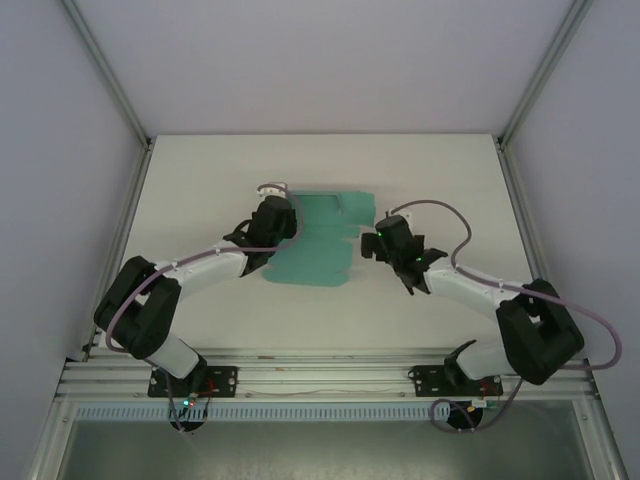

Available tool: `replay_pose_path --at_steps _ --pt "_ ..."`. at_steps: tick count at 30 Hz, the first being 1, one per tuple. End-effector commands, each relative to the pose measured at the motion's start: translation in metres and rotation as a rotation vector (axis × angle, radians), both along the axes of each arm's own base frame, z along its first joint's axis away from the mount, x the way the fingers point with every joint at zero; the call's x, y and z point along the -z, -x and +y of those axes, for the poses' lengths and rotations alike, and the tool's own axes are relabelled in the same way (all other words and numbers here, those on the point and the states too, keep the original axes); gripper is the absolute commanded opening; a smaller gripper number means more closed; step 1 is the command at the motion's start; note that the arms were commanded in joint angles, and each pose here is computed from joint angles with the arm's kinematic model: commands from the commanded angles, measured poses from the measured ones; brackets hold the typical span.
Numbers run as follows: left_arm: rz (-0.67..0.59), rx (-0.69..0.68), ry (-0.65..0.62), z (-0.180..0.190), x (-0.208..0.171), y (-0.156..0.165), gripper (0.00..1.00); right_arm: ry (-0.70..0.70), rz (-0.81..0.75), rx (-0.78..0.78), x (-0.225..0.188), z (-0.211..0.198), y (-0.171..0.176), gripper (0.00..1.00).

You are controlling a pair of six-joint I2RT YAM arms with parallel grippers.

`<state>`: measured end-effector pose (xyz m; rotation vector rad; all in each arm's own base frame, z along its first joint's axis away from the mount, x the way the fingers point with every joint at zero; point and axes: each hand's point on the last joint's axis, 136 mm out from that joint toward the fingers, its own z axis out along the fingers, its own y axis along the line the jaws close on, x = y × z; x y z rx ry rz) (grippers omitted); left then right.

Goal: Assemble paper box

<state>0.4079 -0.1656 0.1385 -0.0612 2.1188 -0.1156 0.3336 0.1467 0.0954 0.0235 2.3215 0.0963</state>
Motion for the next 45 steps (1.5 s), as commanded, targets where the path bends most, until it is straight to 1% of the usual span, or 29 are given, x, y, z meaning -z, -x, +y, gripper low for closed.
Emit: replay_pose_path --at_steps 1,6,11,15,18,24,27,30,35,39,43,45 --pt "-0.033 0.010 0.023 -0.003 -0.017 0.000 0.00 -0.075 -0.055 -0.015 -0.020 0.017 -0.019 1.00" --pt "-0.027 0.035 0.043 -0.009 -0.014 0.002 0.00 -0.146 -0.086 -0.089 -0.033 0.043 -0.034 1.00" --pt "-0.020 0.034 0.063 -0.010 -0.010 0.002 0.00 -0.233 -0.075 -0.156 -0.036 0.069 -0.042 1.00" --pt "-0.038 0.007 0.108 -0.010 -0.014 0.000 0.00 -0.355 -0.002 -0.234 -0.027 0.097 -0.038 1.00" --pt "-0.074 -0.026 0.149 -0.007 -0.022 -0.001 0.00 -0.422 0.049 -0.229 -0.023 0.106 -0.035 0.99" --pt "-0.162 -0.062 0.218 0.000 -0.039 0.001 0.00 -0.537 0.067 -0.245 -0.027 0.119 -0.031 0.89" --pt "-0.197 -0.051 0.262 -0.002 -0.048 0.003 0.00 -0.571 0.092 -0.274 -0.024 0.128 -0.028 0.88" --pt "-0.202 -0.041 0.259 -0.003 -0.053 0.003 0.00 -0.527 0.059 -0.233 -0.021 0.118 -0.033 0.88" --pt "-0.171 -0.062 0.171 0.005 -0.042 0.004 0.00 -0.454 -0.025 -0.187 -0.042 0.096 -0.033 0.93" --pt "-0.143 -0.073 0.112 0.012 -0.031 0.006 0.00 -0.372 -0.072 -0.158 -0.058 0.069 -0.020 0.98" --pt "-0.118 -0.065 0.074 0.014 -0.022 0.008 0.00 -0.345 -0.127 -0.139 -0.080 0.040 -0.003 0.99" --pt "-0.111 -0.057 0.074 0.013 -0.019 0.010 0.00 -0.327 -0.165 -0.099 -0.090 0.019 0.002 1.00"
